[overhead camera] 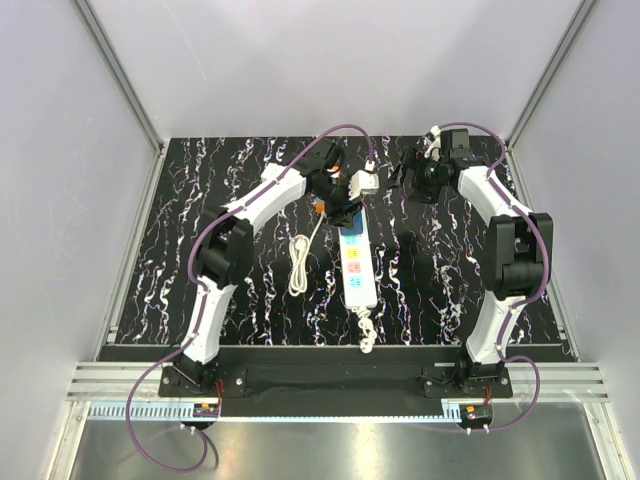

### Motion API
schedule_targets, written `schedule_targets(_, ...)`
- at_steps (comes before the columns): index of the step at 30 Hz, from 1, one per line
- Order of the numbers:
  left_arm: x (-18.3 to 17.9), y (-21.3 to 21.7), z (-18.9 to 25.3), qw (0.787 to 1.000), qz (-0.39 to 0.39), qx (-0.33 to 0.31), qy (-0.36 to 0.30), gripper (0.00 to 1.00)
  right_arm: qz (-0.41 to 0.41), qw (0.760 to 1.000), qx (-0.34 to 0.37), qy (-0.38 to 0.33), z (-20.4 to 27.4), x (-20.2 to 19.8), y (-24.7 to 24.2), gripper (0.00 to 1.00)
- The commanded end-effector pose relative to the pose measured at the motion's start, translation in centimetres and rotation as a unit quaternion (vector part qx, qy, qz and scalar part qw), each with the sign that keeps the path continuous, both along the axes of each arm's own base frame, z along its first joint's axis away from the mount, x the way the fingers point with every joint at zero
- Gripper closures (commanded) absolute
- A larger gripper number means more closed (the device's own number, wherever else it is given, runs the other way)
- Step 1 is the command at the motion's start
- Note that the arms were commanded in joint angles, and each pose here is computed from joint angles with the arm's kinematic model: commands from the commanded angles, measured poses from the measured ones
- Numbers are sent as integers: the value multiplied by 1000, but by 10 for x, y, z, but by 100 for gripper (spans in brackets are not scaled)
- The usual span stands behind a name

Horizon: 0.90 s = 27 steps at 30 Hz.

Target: Insert the plug

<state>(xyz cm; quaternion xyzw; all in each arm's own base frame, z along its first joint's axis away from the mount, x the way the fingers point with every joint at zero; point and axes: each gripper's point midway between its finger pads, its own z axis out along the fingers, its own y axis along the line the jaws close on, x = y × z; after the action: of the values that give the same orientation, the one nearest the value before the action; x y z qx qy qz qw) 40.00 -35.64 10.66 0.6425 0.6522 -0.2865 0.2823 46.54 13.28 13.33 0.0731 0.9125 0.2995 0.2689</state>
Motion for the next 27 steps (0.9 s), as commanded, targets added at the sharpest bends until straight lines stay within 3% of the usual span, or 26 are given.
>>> schedule_targets(1, 17, 2, 4, 1000, 7, 0, -26, 100, 3, 1000, 1, -21, 6, 8, -2, 0)
schedule_targets(19, 20, 11, -10, 1000, 15, 9, -13, 100, 4, 1000, -2, -22, 5, 8, -3, 0)
schedule_targets(27, 28, 6, 14, 999, 20, -6, -37, 100, 4, 1000, -2, -20, 4, 8, -2, 0)
